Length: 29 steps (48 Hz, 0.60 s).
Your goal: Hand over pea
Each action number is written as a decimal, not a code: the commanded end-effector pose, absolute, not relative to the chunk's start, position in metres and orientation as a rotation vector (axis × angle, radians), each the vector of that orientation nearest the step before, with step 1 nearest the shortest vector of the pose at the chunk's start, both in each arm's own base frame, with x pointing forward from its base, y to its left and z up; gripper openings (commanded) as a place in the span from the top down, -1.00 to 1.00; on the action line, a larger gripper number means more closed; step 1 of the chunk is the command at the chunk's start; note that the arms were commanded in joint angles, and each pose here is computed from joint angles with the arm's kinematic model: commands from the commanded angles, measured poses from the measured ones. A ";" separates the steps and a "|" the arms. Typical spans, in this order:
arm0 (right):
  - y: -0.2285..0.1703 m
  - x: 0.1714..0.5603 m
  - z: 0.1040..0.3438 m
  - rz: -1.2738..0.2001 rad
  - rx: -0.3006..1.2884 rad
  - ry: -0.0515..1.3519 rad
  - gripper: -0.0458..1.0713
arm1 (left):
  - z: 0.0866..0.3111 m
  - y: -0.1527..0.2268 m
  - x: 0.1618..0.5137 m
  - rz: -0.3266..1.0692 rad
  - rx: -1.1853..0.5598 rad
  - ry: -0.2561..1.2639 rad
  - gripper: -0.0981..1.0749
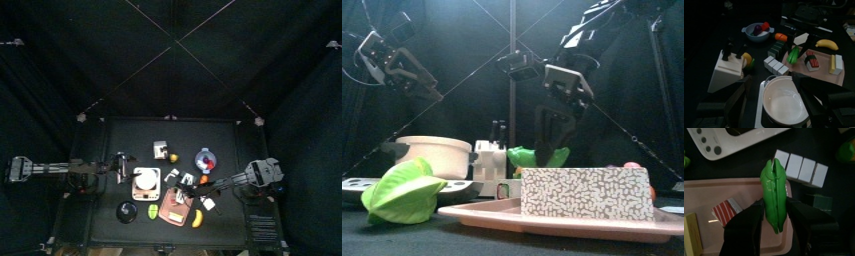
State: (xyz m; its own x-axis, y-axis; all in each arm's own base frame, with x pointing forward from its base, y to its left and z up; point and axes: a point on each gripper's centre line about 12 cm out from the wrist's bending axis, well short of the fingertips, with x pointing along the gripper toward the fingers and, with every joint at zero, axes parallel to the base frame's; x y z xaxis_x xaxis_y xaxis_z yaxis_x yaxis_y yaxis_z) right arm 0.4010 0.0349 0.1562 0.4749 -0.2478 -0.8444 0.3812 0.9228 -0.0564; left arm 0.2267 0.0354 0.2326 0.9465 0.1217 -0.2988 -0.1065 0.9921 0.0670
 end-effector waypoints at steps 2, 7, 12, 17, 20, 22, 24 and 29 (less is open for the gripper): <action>0.035 0.410 0.196 -0.357 0.144 0.893 -0.32 | 0.239 0.035 0.230 0.110 0.053 0.274 -0.84; 0.035 0.418 0.211 -0.340 0.115 0.837 -0.32 | 0.240 0.033 0.230 0.095 0.058 0.255 -0.84; 0.036 0.428 0.224 -0.321 0.083 0.782 -0.32 | 0.240 0.031 0.232 0.078 0.068 0.238 -0.84; 0.036 0.435 0.230 -0.308 0.061 0.750 -0.32 | 0.241 0.027 0.236 0.044 0.090 0.216 -0.84; 0.035 0.439 0.233 -0.306 0.053 0.738 -0.32 | 0.241 0.024 0.238 0.023 0.102 0.209 -0.84; 0.036 0.440 0.234 -0.303 0.047 0.731 -0.32 | 0.240 0.021 0.240 0.008 0.110 0.205 -0.84; 0.036 0.441 0.236 -0.300 0.042 0.722 -0.32 | 0.239 0.019 0.242 -0.010 0.119 0.208 -0.84; 0.036 0.444 0.241 -0.291 0.028 0.700 -0.32 | 0.236 0.015 0.246 -0.035 0.138 0.219 -0.84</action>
